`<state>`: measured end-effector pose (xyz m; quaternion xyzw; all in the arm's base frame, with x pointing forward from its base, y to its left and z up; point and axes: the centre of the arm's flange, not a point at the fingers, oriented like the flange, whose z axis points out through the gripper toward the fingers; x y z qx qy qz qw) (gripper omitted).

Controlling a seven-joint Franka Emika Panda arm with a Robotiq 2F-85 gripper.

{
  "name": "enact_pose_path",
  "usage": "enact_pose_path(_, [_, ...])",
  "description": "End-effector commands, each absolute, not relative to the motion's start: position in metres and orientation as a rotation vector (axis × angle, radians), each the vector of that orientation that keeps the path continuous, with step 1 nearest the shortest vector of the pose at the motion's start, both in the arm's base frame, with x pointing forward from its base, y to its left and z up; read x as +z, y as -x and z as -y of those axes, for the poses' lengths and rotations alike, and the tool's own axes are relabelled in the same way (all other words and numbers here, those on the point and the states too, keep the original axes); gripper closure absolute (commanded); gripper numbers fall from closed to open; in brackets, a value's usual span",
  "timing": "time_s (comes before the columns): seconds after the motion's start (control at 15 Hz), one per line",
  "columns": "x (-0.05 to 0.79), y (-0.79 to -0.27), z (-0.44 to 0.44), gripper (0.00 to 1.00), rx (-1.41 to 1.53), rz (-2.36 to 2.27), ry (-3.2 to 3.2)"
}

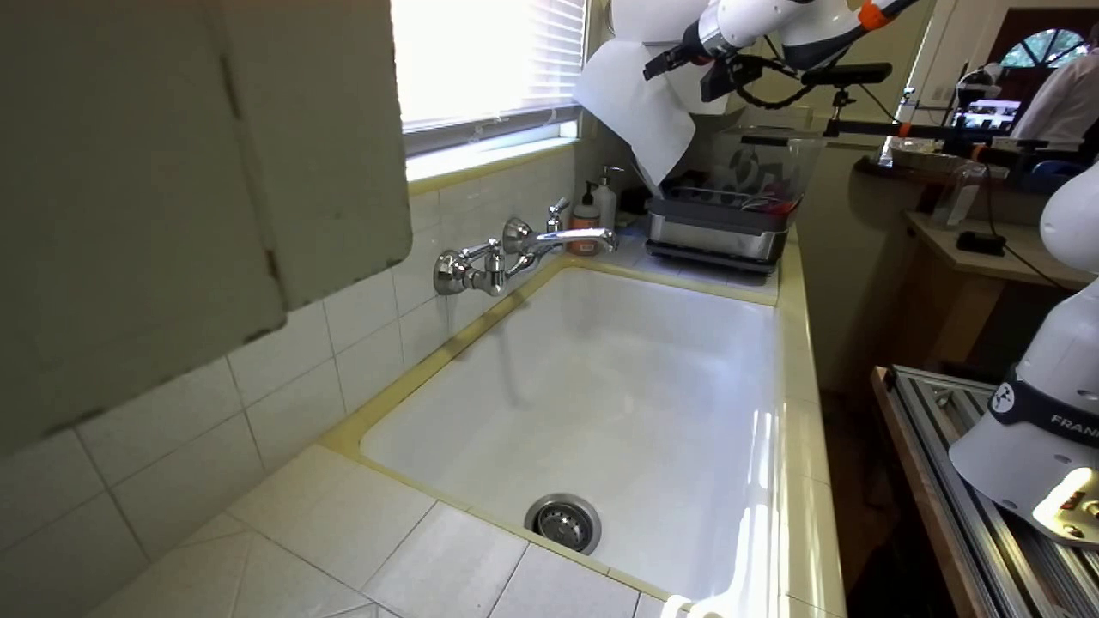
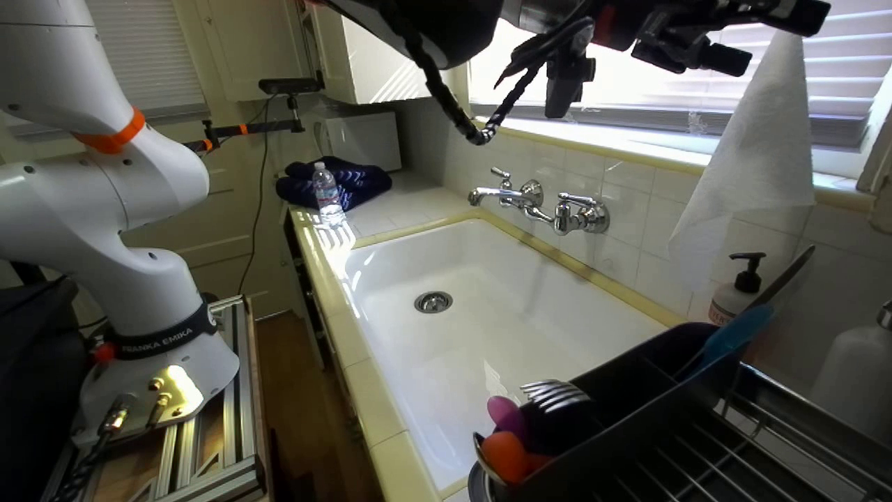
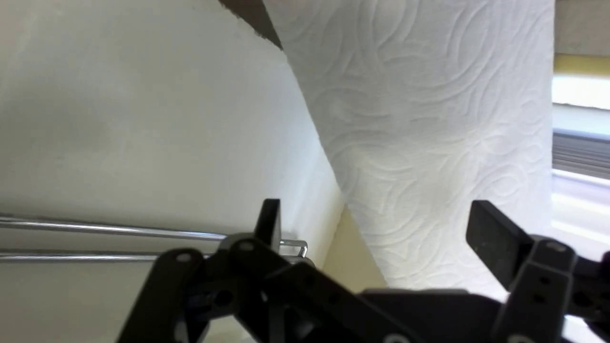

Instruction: Get a piece of paper towel on the right

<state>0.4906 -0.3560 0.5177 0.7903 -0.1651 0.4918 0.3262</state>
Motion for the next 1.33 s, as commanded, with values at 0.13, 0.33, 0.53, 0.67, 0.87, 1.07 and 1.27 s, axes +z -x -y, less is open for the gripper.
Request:
enact_pose_path(0.13, [0.485,-0.506,0.371,0.00,1.449,0.445,-2.075])
enact_pose_path(0.33, [0.480,-0.521,0.375,0.00,1.540,0.484,-2.066])
enact_pose_path(0.53, [0.479,-0.531,0.376,0.04,1.598,0.512,-2.069])
enact_pose_path(0.67, [0.475,-0.537,0.376,0.29,1.622,0.534,-2.087])
enact_pose_path(0.87, [0.468,-0.542,0.376,0.48,1.650,0.573,-2.114])
enact_pose_path(1.07, [0.467,-0.547,0.370,0.73,1.673,0.585,-2.137])
enact_pose_path(1.27, [0.465,-0.550,0.366,0.95,1.682,0.601,-2.157])
